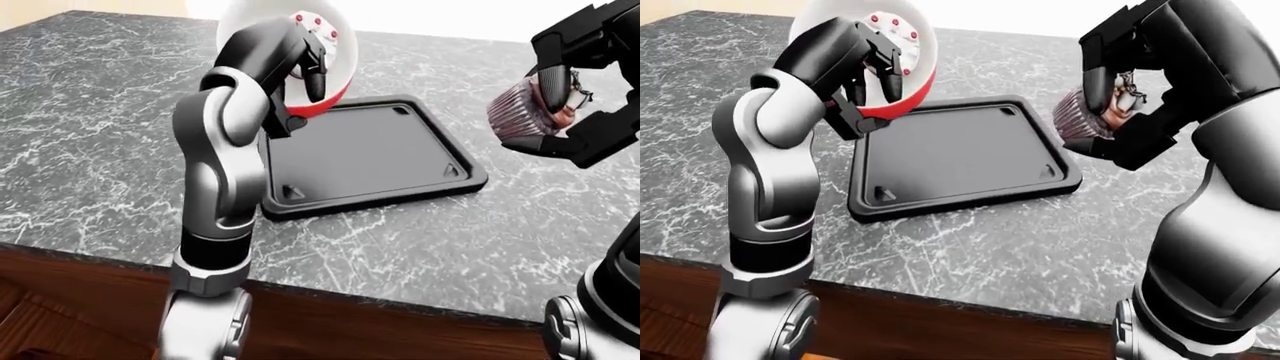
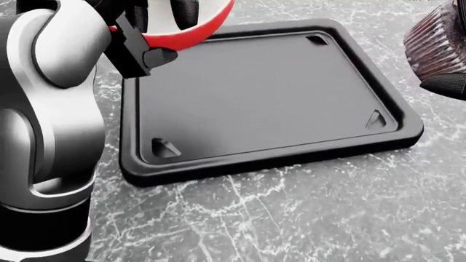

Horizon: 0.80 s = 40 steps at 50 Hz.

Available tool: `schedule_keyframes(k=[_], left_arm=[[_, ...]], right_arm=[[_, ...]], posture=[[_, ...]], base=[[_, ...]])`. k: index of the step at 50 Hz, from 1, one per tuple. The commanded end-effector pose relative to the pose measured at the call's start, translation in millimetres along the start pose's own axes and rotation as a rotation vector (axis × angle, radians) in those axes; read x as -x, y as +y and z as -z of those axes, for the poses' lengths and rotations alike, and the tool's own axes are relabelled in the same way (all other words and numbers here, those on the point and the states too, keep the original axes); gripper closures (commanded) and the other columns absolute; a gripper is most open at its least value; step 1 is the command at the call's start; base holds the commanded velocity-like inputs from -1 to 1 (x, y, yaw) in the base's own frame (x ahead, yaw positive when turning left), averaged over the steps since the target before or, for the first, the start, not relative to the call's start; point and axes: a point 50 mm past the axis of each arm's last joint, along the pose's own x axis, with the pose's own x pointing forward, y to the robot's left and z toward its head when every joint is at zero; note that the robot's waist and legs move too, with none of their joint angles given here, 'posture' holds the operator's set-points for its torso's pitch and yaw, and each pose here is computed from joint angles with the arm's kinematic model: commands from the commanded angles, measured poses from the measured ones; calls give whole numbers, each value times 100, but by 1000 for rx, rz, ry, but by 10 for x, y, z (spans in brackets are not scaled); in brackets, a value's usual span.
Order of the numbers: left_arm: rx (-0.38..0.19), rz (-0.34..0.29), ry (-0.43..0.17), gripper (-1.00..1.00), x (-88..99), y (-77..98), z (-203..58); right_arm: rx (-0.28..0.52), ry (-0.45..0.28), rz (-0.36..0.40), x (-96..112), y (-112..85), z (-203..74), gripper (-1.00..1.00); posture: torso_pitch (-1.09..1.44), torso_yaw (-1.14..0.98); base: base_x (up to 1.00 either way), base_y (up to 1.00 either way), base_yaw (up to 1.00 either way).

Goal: Pick up the bowl with cake and place it on the tray. Pick up the cupcake and place it on the tray.

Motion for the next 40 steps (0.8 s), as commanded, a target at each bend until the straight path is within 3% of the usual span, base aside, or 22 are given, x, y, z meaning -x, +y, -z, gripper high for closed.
schedule_keyframes(k=[1,7,18,40], left_arm=[[-9,-109,-66,100,46,212,-153],[30,-58,-80,100,26,105,-165],[51,14,-113,100,24,-73,-226],[71,74,-106,100,21,-270,-177]], right_arm=[[24,-32,75,41,-112,-71,100],[23,-34,77,47,-128,-85,100],[18,-36,79,39,-110,-80,100],[9,-37,75,50,-101,-84,100]], posture=[[0,0],[0,0],[0,0],[0,0]], base=[[0,0,0],[0,0,0],[0,0,0],[0,0,0]])
